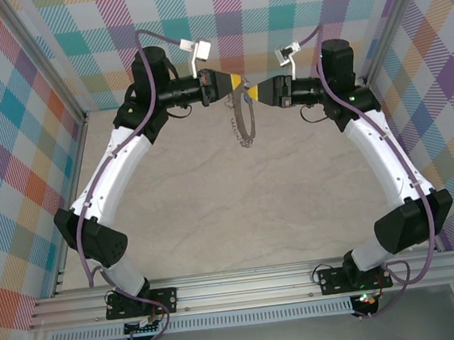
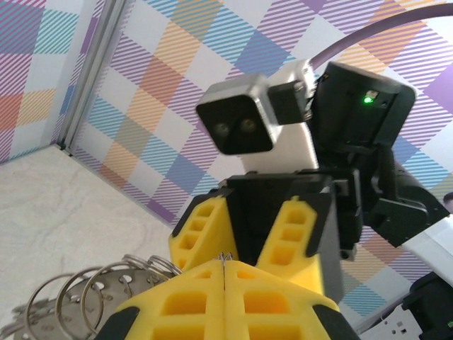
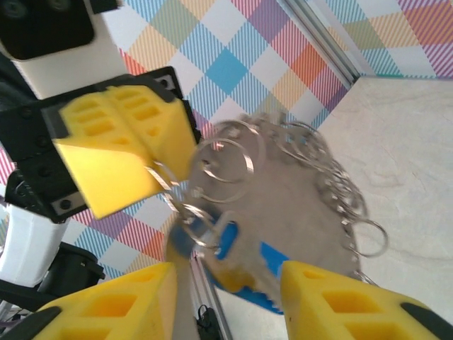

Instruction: Put the keys on the keyring

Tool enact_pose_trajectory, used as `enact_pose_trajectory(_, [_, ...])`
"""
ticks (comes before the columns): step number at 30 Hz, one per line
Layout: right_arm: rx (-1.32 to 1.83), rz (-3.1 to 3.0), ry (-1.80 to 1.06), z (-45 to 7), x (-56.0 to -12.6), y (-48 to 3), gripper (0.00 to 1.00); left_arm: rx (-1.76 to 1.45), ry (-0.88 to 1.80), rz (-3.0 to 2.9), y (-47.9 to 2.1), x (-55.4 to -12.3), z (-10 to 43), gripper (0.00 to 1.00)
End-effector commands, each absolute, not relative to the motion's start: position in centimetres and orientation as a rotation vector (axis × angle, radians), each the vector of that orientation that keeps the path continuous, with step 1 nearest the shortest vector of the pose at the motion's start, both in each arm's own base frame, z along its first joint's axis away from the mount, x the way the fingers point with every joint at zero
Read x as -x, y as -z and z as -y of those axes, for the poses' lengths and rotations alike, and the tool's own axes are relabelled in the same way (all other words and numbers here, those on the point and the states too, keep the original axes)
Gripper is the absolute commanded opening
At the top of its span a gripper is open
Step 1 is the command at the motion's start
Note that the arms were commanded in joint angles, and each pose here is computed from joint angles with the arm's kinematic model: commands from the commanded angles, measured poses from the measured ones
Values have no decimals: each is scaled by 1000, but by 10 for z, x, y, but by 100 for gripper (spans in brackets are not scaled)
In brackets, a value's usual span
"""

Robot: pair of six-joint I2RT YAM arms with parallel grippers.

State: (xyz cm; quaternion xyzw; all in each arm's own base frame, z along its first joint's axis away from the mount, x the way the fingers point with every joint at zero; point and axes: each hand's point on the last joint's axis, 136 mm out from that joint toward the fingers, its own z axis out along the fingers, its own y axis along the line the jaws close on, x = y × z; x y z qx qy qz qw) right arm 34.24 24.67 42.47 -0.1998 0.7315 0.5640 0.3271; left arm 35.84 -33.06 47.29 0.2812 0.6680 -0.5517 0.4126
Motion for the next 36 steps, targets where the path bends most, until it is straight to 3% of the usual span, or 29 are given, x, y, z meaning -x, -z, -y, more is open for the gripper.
enact_pose_trajectory(1, [546, -1888, -1487, -251, -344, -426, 38, -767, 1389, -1518, -523, -330, 323, 0])
enact_pose_trajectory(11, [602, -1873, -1523, -261, -331, -430, 33, -764, 1386, -1521, -521, -332, 323, 0])
enact_pose_trajectory(21, [607, -1894, -1531, -262, -329, -422, 0, -753, 1379, -1512, -523, -334, 323, 0])
enact_pose_trajectory(36, [746, -1901, -1636, -283, -310, -424, 0, -735, 1392, -1499, -525, -340, 325, 0])
